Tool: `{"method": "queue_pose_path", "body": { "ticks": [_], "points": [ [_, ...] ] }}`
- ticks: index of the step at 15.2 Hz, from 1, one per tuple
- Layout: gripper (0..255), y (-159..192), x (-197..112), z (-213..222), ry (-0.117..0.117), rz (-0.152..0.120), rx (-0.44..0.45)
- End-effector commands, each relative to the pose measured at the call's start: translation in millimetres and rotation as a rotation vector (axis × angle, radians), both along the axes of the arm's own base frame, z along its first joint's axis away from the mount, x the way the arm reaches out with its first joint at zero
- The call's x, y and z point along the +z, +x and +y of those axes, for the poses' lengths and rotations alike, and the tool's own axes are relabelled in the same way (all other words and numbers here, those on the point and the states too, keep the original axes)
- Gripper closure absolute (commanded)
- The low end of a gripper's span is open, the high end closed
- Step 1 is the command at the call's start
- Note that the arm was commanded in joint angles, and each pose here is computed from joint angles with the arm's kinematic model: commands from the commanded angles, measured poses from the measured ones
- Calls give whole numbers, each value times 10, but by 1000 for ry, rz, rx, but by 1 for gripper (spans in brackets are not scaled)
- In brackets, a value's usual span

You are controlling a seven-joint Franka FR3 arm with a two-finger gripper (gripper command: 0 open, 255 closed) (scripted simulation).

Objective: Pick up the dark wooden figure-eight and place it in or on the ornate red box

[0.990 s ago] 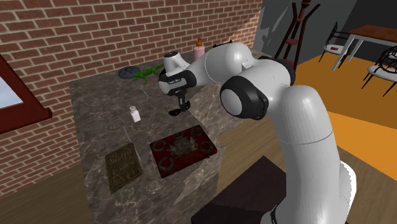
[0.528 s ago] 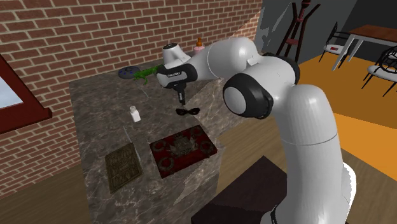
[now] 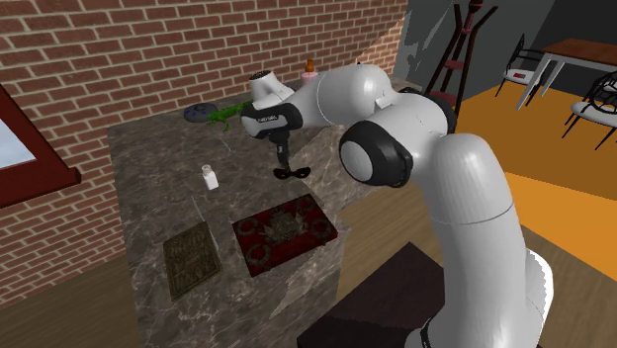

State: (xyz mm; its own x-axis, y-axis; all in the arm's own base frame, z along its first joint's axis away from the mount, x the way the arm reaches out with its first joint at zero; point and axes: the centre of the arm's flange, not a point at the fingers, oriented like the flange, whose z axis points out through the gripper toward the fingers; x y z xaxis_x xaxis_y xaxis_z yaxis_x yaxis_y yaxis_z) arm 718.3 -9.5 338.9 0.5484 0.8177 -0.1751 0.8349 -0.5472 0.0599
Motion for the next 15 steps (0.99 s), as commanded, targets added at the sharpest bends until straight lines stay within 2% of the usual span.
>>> {"method": "queue_pose_path", "body": {
  "ticks": [1, 2, 9, 15],
  "points": [
    [0, 42, -257, 12, -33, 60, -26],
    [0, 50, -308, 9, -39, 72, -31],
    [0, 1, -696, -77, -39, 72, -31],
    [0, 1, -696, -77, -39, 72, -31]
  ]
}}
